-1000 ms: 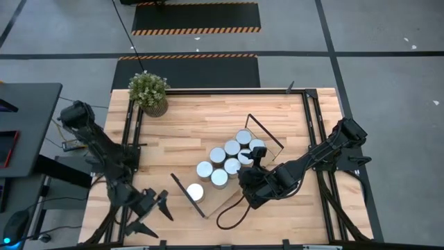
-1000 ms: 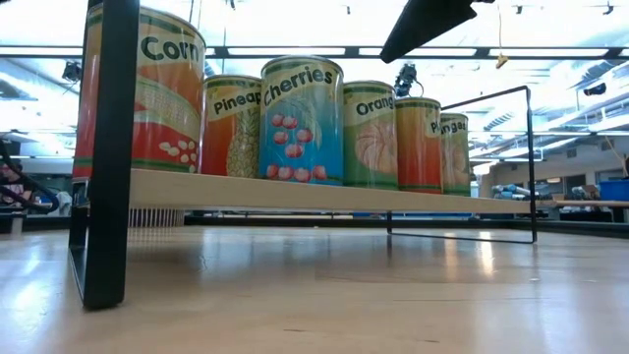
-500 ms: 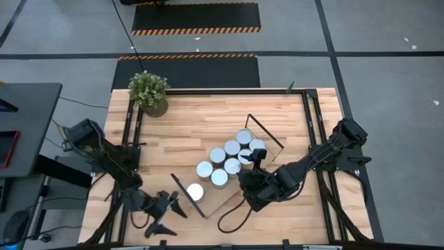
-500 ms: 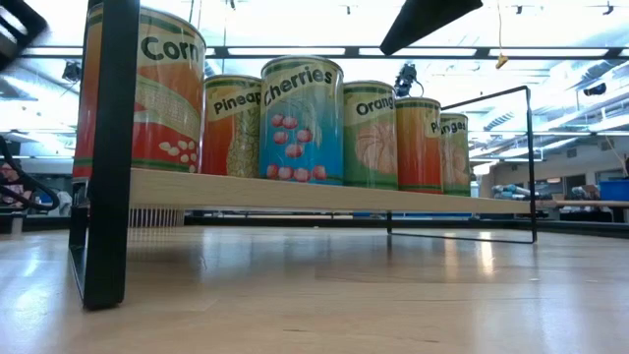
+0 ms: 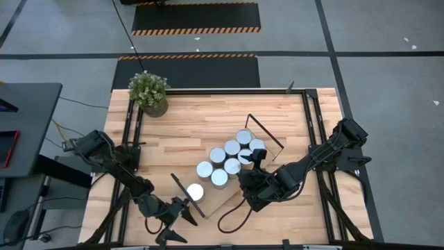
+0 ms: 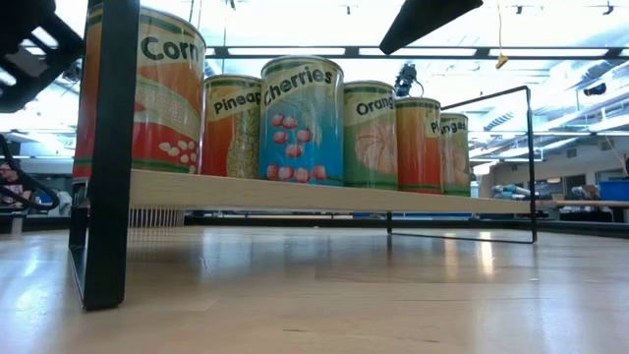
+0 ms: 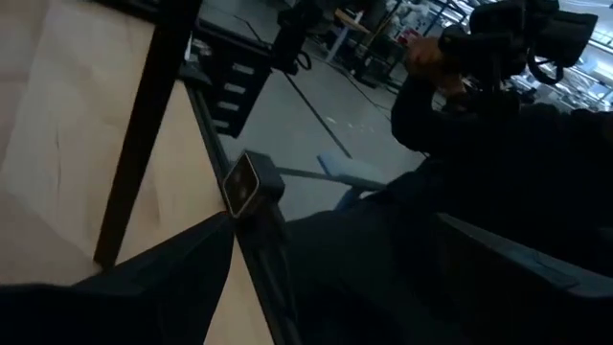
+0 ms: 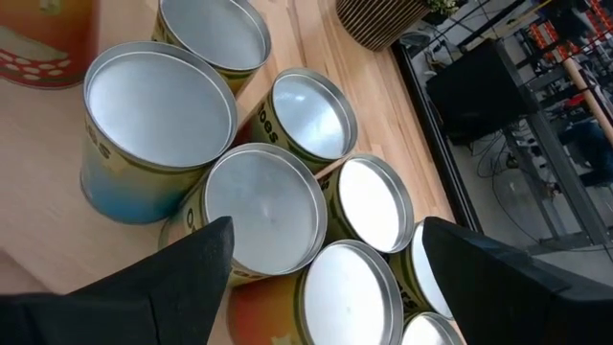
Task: Pick and place cans onto a shelf
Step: Adjust the cans on the shelf
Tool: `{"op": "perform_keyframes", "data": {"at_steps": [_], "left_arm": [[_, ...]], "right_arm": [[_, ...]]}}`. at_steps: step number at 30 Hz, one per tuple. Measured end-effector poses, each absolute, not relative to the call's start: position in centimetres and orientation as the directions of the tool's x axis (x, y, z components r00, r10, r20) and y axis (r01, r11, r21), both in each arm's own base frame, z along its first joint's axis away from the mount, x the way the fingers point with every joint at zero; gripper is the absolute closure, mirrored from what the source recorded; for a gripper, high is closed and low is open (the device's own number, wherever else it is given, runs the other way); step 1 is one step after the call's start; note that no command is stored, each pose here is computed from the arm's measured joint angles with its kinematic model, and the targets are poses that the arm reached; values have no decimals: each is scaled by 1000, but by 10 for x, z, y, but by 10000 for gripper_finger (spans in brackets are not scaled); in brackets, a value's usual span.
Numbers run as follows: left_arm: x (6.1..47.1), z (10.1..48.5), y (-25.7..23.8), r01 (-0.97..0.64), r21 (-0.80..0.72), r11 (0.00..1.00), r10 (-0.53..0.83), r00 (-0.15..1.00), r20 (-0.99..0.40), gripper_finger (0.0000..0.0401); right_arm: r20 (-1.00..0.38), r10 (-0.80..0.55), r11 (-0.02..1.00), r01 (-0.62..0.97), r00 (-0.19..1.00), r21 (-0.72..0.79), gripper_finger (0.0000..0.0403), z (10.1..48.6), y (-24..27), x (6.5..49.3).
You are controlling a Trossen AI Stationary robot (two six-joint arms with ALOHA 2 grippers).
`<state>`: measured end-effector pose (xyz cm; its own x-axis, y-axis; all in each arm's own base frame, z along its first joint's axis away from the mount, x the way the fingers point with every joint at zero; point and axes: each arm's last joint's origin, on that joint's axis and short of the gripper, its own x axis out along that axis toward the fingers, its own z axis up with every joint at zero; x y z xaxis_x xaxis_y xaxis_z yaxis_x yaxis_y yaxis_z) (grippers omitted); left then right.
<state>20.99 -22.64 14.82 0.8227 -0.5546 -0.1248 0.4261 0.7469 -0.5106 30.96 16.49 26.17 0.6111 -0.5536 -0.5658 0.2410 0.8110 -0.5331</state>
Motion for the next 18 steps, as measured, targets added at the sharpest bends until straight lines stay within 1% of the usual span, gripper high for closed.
{"op": "perform_keyframes", "data": {"at_steps": [7,15,18], "left_arm": [[220,148,-223,425,-474,771,-537,834,-127,46],[223,147,-220,422,-367,829,-495,859,-132,46],[223,147,-219,416,-347,841,-483,865,-133,46]], "right_arm": [[-565,-553,811,242,612,-532,56,262,165,310],[-565,-553,811,242,612,-532,56,262,165,310],[-565,-552,812,242,613,-531,56,262,165,310]]}}
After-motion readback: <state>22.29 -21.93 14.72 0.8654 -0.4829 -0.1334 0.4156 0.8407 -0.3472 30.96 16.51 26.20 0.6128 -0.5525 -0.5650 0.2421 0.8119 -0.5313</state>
